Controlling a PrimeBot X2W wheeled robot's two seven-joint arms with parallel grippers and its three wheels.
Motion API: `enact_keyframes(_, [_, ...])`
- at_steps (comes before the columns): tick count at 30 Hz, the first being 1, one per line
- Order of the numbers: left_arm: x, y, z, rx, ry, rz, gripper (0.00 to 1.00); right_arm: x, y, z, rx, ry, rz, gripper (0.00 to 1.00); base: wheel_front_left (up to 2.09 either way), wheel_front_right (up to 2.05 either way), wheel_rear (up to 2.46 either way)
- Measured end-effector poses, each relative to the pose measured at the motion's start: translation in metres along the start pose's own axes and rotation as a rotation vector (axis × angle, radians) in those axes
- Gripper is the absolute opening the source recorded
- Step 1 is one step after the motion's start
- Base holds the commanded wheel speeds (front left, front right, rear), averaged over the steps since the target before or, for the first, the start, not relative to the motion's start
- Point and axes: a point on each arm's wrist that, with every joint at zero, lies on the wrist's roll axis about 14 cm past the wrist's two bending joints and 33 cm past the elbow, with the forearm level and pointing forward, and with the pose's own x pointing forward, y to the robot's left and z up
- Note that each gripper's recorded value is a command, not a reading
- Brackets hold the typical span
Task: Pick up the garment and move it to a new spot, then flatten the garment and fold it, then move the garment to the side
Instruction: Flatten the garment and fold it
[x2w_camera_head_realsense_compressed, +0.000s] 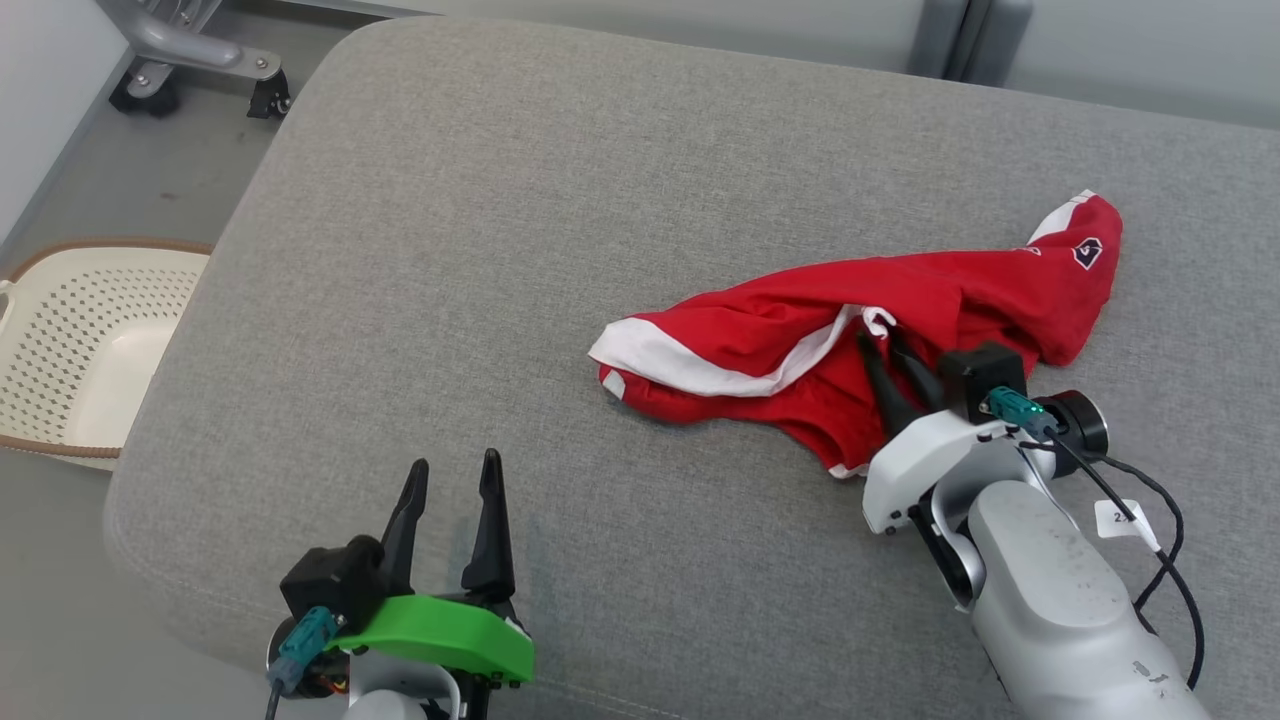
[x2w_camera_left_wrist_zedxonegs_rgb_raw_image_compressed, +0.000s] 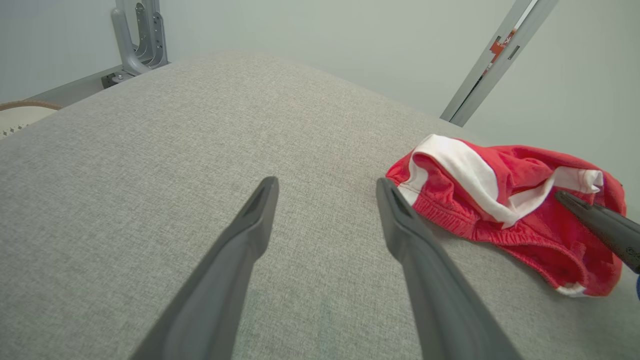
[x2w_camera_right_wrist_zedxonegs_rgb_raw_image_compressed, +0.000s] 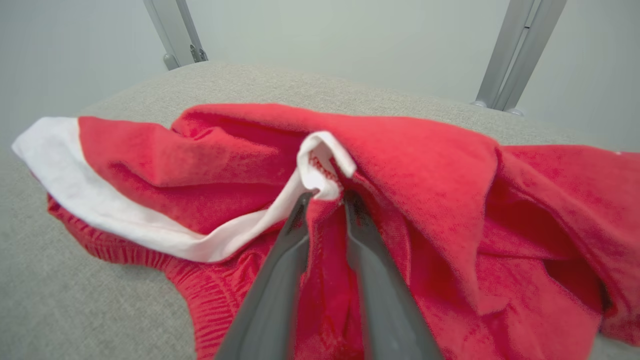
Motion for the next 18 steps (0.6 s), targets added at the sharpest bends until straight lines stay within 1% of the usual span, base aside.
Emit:
enact_keyframes(3, [-0.001,-0.001,-0.004,-0.001,0.011,0.0,1.0,-0.004,-0.007,0.007,-0.006,-0.027,-0.022,0.0,0.0,0.0,0.0])
enact_keyframes(6, [0.0,-0.006,-0.006,-0.001,0.016,-0.019,1.0,-0.011,-0.011,0.021,0.005,-0.079,-0.038,0.0,0.0,0.0,0.0])
enact_keyframes(10, [0.002,-0.015,-0.01,0.003,0.027,-0.05,1.0,-0.028,-0.016,0.039,0.026,-0.152,-0.069,0.0,0.0,0.0,0.0])
enact_keyframes(13, [0.003,-0.023,-0.014,0.005,0.038,-0.076,1.0,-0.049,-0.032,0.045,0.041,-0.19,-0.13,0.0,0.0,0.0,0.0])
enact_keyframes(18, [0.008,-0.041,-0.018,0.007,0.046,-0.136,1.0,-0.093,-0.074,0.038,0.071,-0.189,-0.285,0.0,0.0,0.0,0.0])
